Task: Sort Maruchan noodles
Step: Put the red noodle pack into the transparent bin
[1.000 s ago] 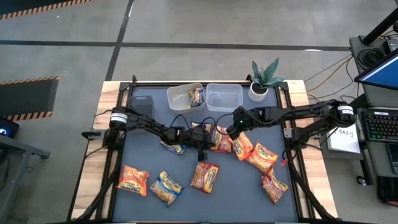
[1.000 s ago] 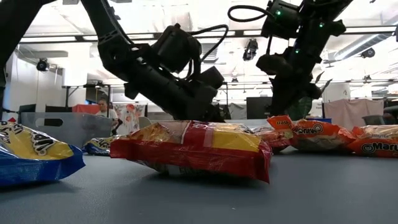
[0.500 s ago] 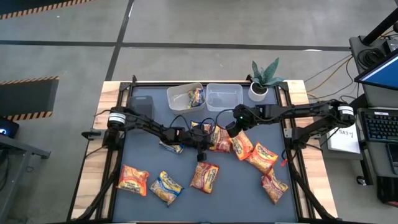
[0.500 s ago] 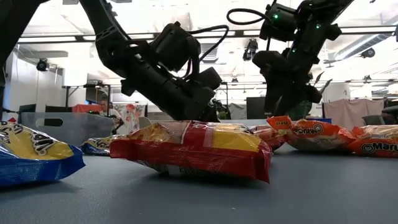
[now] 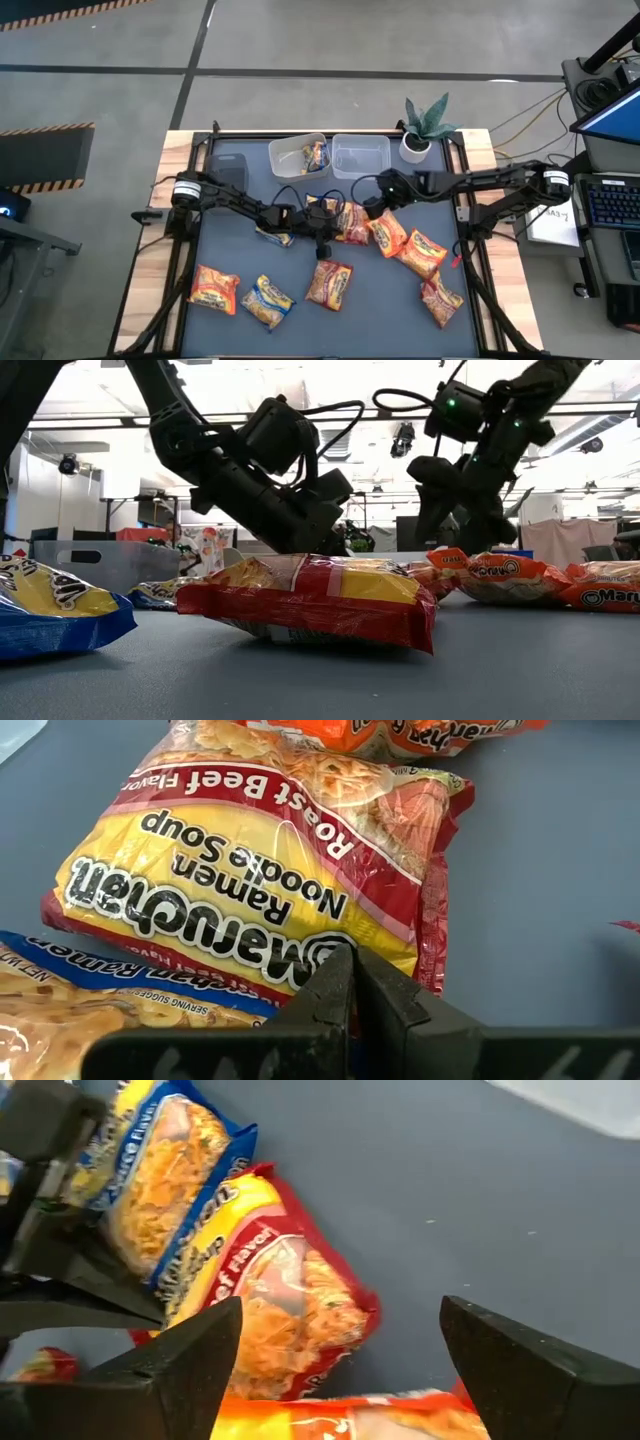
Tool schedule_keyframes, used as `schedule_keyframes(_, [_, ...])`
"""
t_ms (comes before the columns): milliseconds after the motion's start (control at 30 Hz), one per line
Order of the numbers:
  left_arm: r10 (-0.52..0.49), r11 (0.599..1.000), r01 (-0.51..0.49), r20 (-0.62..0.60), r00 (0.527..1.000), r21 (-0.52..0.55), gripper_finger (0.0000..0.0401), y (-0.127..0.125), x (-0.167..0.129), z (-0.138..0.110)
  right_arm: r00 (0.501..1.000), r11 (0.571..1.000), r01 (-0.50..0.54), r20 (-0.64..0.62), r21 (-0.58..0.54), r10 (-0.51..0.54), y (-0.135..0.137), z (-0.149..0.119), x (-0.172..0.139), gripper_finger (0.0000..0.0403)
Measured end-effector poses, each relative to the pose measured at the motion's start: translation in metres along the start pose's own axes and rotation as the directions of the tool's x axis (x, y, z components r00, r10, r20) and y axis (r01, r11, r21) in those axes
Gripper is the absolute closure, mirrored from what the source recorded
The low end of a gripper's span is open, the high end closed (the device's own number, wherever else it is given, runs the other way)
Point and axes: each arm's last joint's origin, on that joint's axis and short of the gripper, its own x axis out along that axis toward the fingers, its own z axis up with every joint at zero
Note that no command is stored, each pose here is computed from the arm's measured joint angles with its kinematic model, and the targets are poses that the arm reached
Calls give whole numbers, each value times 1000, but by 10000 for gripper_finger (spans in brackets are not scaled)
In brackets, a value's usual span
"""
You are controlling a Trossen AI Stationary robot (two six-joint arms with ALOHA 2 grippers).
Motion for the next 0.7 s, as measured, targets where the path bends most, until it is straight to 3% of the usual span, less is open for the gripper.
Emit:
schedule_keyframes(333, [7, 1000, -7, -2, 1000, -4, 401, 0, 0, -1, 995, 996, -85, 60, 40, 83, -18, -18, 14, 69])
schedule_keyframes(700, [10, 1000, -10, 22, 1000, -6, 401, 1, 1, -1, 984, 988, -147, 112, 54, 140, -21, -21, 19, 71])
